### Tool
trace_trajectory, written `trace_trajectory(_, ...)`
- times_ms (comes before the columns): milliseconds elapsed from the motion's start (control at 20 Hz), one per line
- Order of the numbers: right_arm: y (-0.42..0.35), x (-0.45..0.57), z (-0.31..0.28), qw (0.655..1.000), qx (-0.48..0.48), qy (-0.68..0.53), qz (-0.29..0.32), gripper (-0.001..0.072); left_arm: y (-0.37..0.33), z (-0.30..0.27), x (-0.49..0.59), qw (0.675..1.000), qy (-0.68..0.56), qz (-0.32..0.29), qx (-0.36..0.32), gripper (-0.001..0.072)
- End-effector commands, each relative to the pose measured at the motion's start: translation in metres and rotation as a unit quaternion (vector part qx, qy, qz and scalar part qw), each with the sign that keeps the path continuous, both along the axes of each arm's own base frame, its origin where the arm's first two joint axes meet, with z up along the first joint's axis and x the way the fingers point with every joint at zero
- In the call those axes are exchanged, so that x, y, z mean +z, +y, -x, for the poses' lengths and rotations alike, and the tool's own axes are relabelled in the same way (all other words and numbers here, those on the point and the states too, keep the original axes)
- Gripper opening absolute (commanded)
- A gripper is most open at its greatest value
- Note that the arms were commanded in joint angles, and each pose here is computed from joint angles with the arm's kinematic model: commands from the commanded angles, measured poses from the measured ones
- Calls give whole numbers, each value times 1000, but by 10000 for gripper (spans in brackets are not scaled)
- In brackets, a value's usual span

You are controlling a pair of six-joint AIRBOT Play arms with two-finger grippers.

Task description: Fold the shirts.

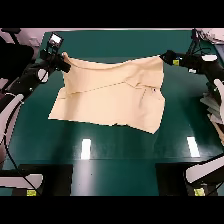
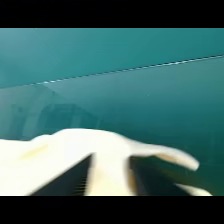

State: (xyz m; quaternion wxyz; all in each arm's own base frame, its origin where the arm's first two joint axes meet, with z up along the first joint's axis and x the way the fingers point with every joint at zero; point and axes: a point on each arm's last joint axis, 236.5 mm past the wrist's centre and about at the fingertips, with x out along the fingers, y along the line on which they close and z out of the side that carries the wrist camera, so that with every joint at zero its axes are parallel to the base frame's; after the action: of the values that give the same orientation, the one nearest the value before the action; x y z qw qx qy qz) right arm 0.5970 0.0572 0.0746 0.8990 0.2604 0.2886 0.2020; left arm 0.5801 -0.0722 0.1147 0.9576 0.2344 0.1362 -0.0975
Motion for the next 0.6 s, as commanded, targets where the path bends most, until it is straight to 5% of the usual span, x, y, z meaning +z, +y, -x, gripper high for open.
trace_trajectory(0,-10,19,3,1000,-5,-15,3,507,22,5,3,1000,15,9,19,513)
trace_trajectory(200,-37,67,31,999,10,-37,4,506,102,52,-5,977,142,104,120,514)
trace_trajectory(350,-39,94,76,998,51,-1,-39,506,144,133,-38,928,303,130,174,515)
trace_trajectory(550,-57,64,138,990,0,137,-38,508,126,212,-70,853,456,199,154,513)
